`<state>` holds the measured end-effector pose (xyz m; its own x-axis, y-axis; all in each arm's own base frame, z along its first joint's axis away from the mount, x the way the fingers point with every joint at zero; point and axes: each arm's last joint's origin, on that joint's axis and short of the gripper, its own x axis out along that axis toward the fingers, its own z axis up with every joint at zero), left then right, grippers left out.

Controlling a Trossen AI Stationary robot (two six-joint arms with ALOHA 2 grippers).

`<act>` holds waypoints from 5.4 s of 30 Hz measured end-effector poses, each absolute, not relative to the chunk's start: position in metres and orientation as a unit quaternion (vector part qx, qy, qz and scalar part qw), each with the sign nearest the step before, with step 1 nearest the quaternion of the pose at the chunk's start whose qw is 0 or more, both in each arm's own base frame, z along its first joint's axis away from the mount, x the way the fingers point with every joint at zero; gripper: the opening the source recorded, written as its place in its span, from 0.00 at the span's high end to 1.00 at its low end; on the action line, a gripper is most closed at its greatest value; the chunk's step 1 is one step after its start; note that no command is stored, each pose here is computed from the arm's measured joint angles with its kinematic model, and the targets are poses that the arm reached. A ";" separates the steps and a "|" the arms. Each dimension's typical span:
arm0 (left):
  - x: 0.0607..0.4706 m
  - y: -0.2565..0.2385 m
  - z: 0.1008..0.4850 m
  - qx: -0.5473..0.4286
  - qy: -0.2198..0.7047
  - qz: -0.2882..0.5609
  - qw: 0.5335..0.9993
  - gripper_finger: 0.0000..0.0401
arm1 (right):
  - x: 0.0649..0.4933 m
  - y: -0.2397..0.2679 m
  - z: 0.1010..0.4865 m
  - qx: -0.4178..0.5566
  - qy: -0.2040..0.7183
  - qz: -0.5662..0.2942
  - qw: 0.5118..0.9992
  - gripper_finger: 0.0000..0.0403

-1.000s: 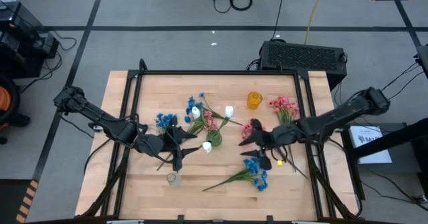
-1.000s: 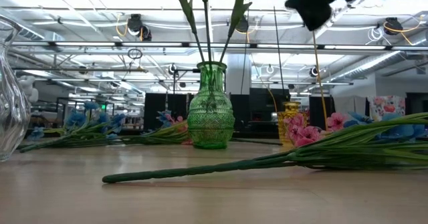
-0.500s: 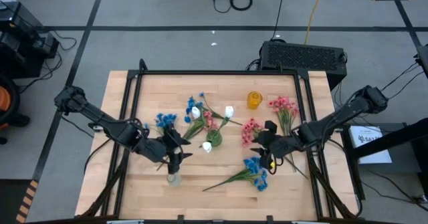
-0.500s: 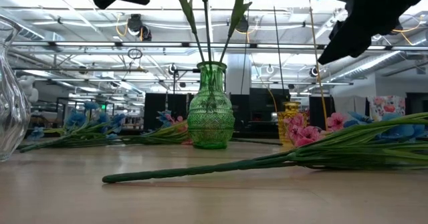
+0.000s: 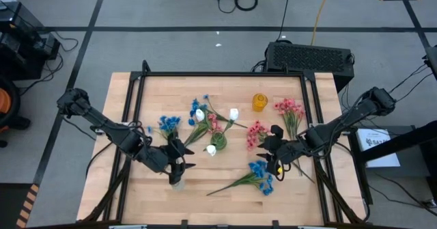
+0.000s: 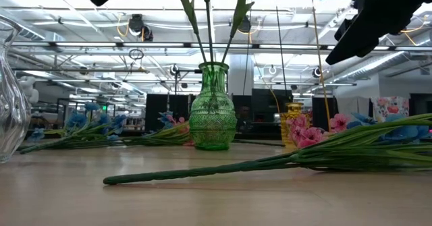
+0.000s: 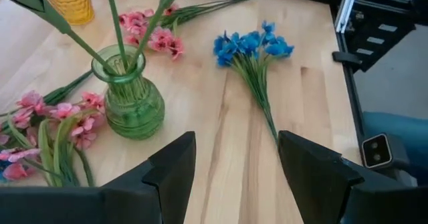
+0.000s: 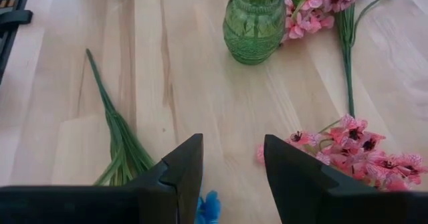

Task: Sort flowers into vase by color
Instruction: Put the center pink flowers into the yellow vase

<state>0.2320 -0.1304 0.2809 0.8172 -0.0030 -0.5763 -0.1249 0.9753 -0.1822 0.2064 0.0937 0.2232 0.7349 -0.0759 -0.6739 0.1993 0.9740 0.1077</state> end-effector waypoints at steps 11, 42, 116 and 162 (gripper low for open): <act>0.240 -0.146 0.258 -0.163 0.351 0.029 0.922 0.46 | 0.207 0.094 0.224 0.087 0.350 -0.075 0.930 0.63; 0.291 -0.185 0.191 -0.139 0.321 0.006 0.937 0.46 | 0.204 0.099 0.224 0.116 0.348 -0.084 0.926 0.63; 0.290 -0.183 0.193 -0.093 0.288 0.059 0.951 0.46 | 0.164 0.077 0.167 0.215 0.471 -0.201 0.832 1.00; 0.292 -0.186 0.197 -0.103 0.266 0.054 0.957 0.46 | 0.136 0.054 0.312 0.059 -0.070 -0.153 0.984 0.99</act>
